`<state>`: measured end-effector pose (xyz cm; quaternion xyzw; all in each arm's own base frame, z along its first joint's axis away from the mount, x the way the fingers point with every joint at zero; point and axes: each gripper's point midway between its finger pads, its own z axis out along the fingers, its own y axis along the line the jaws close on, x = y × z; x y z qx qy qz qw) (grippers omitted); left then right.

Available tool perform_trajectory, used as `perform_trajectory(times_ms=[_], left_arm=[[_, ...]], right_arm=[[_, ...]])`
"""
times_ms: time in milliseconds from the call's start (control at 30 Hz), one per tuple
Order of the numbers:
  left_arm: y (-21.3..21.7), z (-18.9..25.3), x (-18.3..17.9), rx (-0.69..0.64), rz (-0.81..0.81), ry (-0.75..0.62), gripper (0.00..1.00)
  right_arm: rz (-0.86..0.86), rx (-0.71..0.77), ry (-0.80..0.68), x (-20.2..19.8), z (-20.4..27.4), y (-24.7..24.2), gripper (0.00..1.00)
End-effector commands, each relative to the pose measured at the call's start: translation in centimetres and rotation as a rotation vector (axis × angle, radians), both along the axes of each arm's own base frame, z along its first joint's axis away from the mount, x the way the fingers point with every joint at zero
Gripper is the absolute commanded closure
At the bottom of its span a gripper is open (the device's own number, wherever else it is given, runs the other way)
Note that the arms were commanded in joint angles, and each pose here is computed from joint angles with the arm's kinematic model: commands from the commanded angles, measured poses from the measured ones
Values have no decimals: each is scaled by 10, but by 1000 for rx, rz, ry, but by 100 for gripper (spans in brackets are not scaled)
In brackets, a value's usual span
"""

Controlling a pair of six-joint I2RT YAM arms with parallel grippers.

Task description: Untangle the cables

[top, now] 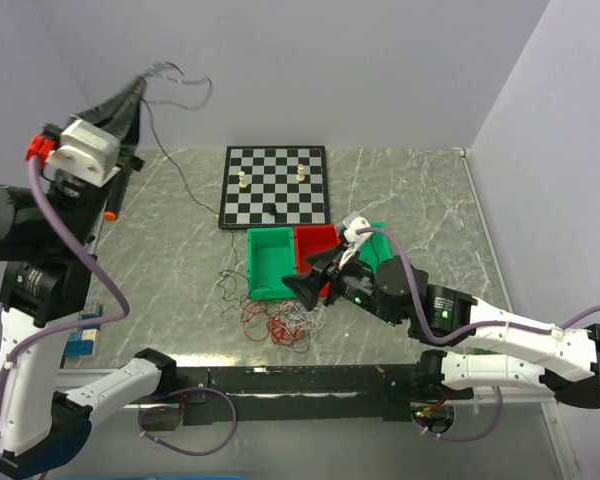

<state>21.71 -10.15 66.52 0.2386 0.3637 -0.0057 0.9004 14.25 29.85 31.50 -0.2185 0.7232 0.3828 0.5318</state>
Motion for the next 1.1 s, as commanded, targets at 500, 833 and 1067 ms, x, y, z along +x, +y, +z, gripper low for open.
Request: perform_trajectory(times_ms=[500,833,1067], left_arm=[[-22,-49,-12,-35,-202,245,99],[-22,-50,-20,-40,-222,259,99],[-24,-62,-23,-15,-234,291,99]], right_arm=[[113,111,-470,36,113,112,22],[102,143,-368,69,104,132,32],[92,174,-306,79,101,113,100]])
